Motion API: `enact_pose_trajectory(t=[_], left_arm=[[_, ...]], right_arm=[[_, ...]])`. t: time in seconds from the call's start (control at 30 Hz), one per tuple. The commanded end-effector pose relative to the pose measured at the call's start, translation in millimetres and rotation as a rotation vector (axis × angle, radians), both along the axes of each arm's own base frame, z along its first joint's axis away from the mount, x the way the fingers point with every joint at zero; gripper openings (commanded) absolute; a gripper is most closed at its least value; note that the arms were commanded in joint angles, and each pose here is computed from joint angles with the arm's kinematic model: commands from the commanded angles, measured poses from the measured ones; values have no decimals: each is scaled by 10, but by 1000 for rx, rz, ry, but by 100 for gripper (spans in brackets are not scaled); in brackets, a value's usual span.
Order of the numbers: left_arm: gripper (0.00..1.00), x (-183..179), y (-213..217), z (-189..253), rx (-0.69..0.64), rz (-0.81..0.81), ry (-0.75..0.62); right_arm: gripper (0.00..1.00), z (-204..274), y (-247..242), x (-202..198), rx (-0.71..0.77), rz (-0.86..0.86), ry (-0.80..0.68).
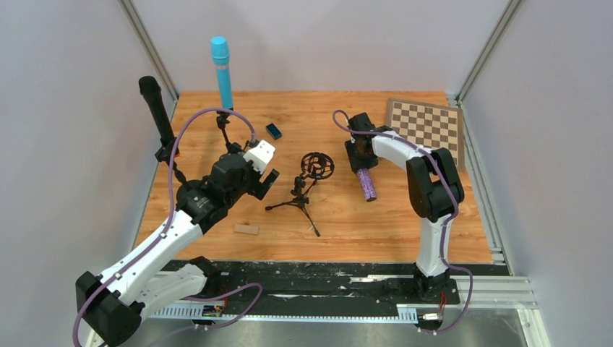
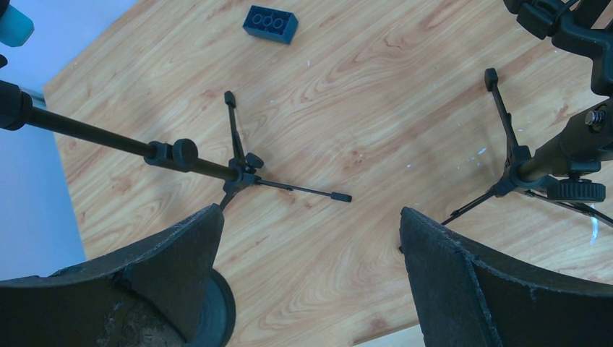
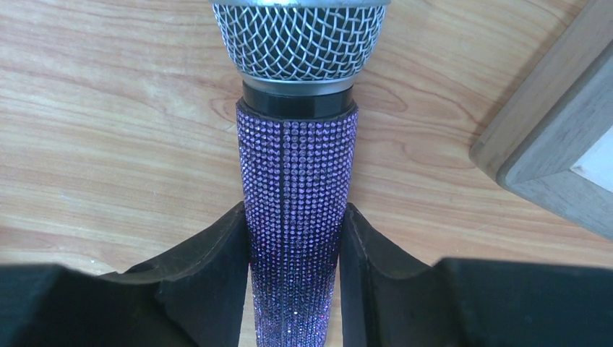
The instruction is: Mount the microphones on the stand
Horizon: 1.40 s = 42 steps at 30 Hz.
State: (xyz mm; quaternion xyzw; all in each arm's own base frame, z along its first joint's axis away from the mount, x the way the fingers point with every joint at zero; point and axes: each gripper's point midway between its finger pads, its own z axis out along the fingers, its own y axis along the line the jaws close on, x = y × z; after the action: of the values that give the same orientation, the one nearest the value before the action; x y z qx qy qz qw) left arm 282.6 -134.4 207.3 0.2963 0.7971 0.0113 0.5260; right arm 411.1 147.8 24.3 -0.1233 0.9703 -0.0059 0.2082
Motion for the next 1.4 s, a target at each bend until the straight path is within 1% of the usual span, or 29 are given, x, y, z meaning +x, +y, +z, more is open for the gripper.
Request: enact_pose_trajectory(t=[0.0, 0.37, 0.43, 0.63, 0.73, 0.87, 1.0, 1.23, 1.37], left_arm=[[100, 23, -47, 63, -10, -15, -23], [100, 33, -42, 25, -2, -5, -7], [100, 27, -57, 36, -12, -7, 0], [100, 5, -100, 42, -33, -22, 14], [100, -19, -157, 66, -57, -46, 24], [100, -67, -306, 145, -112, -105, 50], [100, -53, -373, 316, -165, -126, 49], [100, -21, -459, 698, -343, -168, 50], [100, -24, -588, 952, -461, -254, 70]], right_arm=[[0, 494, 57, 123, 63, -14, -152], [0, 1280, 214, 46, 250, 42, -382], [0, 1487, 305, -16, 316, 88, -432], [0, 2074, 369, -201, 426, 171, -600], [0, 2304, 457, -312, 498, 228, -654], [0, 2560, 552, -467, 579, 298, -716], [0, 2782, 558, -593, 636, 318, -791], [0, 3028, 573, -815, 710, 384, -910], [0, 3114, 609, -900, 736, 434, -946]])
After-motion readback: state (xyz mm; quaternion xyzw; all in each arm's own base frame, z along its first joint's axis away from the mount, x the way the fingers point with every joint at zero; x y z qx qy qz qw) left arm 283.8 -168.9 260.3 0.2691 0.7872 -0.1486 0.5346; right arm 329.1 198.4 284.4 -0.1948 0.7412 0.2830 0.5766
